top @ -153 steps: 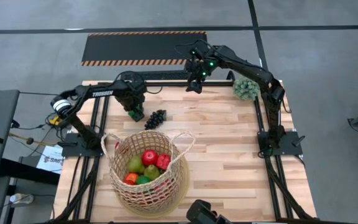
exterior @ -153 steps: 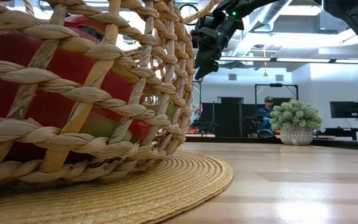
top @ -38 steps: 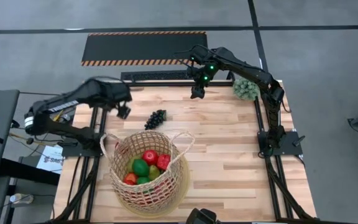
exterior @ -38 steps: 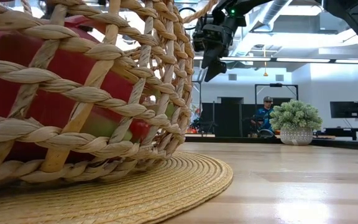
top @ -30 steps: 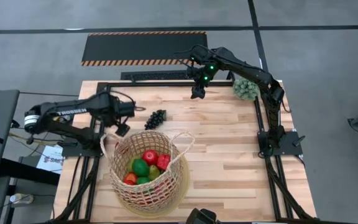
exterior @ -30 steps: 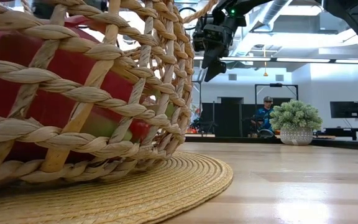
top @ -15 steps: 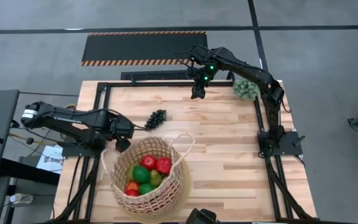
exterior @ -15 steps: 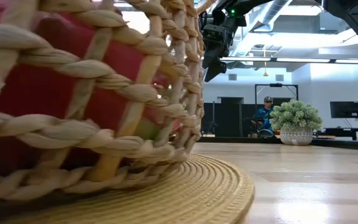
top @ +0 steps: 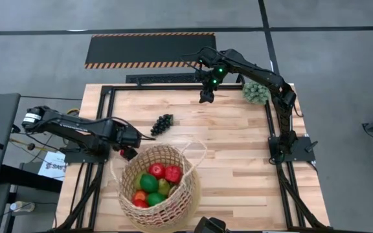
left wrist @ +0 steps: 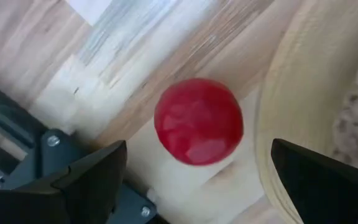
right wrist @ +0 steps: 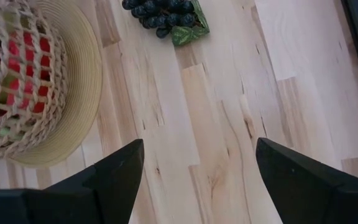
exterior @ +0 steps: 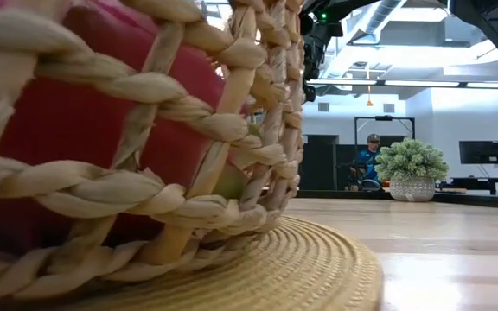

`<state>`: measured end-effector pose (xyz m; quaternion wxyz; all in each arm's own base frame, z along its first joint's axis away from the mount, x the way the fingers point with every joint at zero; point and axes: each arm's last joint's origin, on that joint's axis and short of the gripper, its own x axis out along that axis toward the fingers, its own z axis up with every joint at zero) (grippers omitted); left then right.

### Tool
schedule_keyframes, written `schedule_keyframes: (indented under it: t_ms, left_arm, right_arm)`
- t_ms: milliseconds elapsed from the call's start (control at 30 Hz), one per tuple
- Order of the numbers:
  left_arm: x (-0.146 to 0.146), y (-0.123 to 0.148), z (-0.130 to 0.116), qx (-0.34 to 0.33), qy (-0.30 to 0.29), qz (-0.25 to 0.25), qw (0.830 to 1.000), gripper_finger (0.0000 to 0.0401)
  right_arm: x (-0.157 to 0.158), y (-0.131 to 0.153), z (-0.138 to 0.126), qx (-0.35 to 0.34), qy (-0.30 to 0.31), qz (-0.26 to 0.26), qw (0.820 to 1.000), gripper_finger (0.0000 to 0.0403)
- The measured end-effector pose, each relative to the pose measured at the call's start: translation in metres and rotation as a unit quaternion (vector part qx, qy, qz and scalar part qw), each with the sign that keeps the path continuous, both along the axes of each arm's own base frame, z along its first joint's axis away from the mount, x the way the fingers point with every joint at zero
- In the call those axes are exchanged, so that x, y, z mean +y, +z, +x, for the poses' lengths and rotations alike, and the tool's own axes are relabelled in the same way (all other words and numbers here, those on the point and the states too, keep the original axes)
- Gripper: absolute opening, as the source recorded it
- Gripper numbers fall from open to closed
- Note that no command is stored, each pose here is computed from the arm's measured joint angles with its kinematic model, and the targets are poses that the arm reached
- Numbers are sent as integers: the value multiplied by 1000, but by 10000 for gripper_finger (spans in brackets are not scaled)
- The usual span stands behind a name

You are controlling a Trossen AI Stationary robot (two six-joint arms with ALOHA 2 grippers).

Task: Build produce basket
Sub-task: Put the tomato into the basket

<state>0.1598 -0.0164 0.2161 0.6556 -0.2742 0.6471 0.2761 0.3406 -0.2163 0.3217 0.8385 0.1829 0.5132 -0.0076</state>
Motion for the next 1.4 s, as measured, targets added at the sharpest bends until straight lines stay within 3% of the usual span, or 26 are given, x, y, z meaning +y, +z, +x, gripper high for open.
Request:
schedule_keyframes:
  t_ms: [233,367,833,1167,1400]
  left_arm:
    - [0,-28,-8,17,23,-15,999,384]
    - [1,-31,-8,12,25,0,1000,370]
    - [0,-30,-6,6,60,-19,998,190]
    - [10,-5,8,-46,70,24,996,96]
    - [26,37,23,-106,57,77,990,39]
  right_arm:
    - [0,0,0,0,0,0,1000,327]
    - [0,0,0,0,0,0,1000,327]
    - [0,0,0,0,0,0,1000,327]
    - [-2,-1,-4,12,-5,9,1000,327]
    - [2,13,-13,-1,-7,0,1000,327]
